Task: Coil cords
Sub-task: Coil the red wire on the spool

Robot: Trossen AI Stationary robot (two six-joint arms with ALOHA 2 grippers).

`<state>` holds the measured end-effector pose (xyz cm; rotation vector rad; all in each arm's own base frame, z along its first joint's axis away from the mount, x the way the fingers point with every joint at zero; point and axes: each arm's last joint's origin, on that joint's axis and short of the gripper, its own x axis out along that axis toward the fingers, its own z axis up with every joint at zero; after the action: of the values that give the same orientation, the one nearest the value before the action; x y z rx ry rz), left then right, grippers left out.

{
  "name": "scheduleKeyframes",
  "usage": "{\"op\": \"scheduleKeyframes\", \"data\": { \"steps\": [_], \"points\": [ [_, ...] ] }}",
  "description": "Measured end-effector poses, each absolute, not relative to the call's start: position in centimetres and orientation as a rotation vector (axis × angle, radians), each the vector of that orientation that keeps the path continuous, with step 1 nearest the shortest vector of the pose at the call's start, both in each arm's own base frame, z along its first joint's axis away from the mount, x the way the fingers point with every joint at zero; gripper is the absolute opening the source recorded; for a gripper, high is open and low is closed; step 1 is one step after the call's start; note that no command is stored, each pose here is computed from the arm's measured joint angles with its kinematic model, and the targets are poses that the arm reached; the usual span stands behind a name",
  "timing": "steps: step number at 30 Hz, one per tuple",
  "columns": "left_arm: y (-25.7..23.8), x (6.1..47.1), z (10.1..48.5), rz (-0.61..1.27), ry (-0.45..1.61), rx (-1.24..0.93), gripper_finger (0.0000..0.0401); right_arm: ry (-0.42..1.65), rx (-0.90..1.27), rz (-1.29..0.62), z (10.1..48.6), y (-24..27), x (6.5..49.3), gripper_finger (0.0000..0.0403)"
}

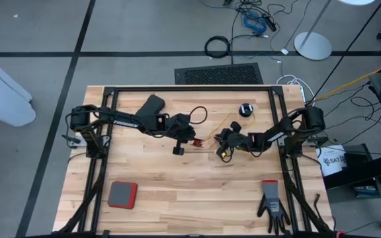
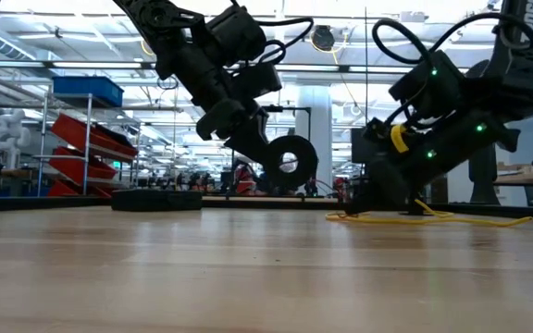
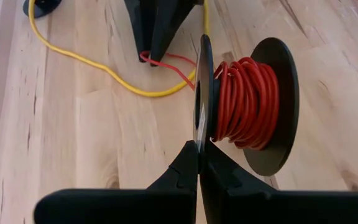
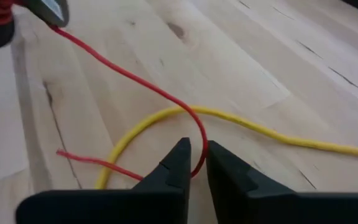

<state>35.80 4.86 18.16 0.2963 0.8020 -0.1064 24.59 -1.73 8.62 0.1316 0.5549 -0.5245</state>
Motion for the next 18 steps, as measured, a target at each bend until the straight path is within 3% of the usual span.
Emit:
{"op": "scheduleKeyframes", "data": {
  "steps": [10, 18],
  "points": [
    [4.85, 35.69, 18.04, -0.108, 0.818, 0.295, 0.0004, 0.553, 0.116, -0.486, 8.72, -1.6, 24.7, 0.0035],
    [4.85, 35.32, 17.71, -0.107, 0.874, 0.317, 0.0004, 0.546, 0.119, -0.487, 8.86, -1.6, 24.71, 0.0004]
  ]
}}
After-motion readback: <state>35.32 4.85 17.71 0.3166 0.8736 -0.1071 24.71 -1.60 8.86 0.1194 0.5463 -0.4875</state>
